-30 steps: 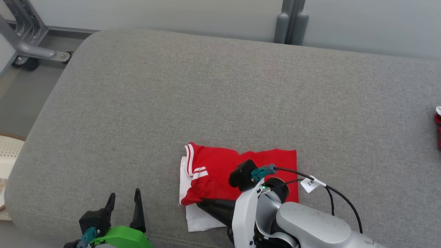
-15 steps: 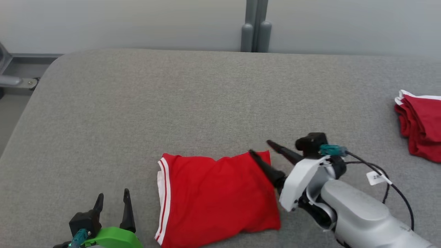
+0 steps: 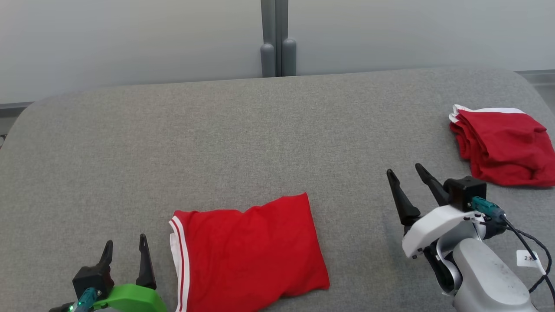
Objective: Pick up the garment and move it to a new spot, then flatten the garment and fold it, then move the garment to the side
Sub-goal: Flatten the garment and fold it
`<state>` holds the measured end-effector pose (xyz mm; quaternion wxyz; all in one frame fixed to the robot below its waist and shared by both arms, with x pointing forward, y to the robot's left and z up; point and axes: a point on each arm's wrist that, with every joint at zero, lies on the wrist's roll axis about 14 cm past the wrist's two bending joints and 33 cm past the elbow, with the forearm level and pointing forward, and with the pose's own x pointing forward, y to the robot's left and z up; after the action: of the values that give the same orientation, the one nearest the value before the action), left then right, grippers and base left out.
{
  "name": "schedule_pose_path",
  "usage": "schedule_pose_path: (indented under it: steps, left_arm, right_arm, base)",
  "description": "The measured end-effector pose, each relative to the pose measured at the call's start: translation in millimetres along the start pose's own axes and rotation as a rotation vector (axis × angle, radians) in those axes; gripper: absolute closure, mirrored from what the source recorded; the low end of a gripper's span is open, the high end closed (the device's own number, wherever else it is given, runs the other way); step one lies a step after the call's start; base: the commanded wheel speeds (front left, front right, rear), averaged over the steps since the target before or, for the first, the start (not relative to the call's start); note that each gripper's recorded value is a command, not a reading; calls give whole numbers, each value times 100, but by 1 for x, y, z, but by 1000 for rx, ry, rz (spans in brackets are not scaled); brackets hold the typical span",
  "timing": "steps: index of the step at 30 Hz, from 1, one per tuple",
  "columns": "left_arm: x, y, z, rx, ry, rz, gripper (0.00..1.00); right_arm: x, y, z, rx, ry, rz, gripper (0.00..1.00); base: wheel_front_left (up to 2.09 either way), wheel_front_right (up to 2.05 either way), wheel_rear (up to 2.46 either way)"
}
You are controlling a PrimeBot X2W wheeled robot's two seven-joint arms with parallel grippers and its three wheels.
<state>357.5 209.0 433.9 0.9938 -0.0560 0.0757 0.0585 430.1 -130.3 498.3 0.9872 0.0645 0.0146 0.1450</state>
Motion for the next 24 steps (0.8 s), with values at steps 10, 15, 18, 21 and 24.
schedule_pose_path:
  steps: [10, 15, 18, 21, 24]
  left_arm:
    - [-4, 2, 8, 20, -29, -3, 0]
    - [-9, 5, 9, 18, -35, 4, 0]
    - [-10, 5, 12, 18, -44, 3, 0]
    - [-13, 5, 11, 17, -43, 1, 0]
    - [-15, 5, 10, 17, -43, 0, 0]
  right_arm:
    - [-29, -4, 14, -2, -98, -99, 0]
    - [-40, -3, 10, 3, -97, -117, 0]
    - [-45, -3, 8, 7, -94, -126, 0]
    - [-48, -2, 5, 14, -88, -130, 0]
    - [-51, 0, 2, 9, -82, -126, 0]
  base:
    - [0, 0, 0]
    - [0, 0, 0]
    - [0, 0, 0]
    - [0, 0, 0]
    - [0, 0, 0]
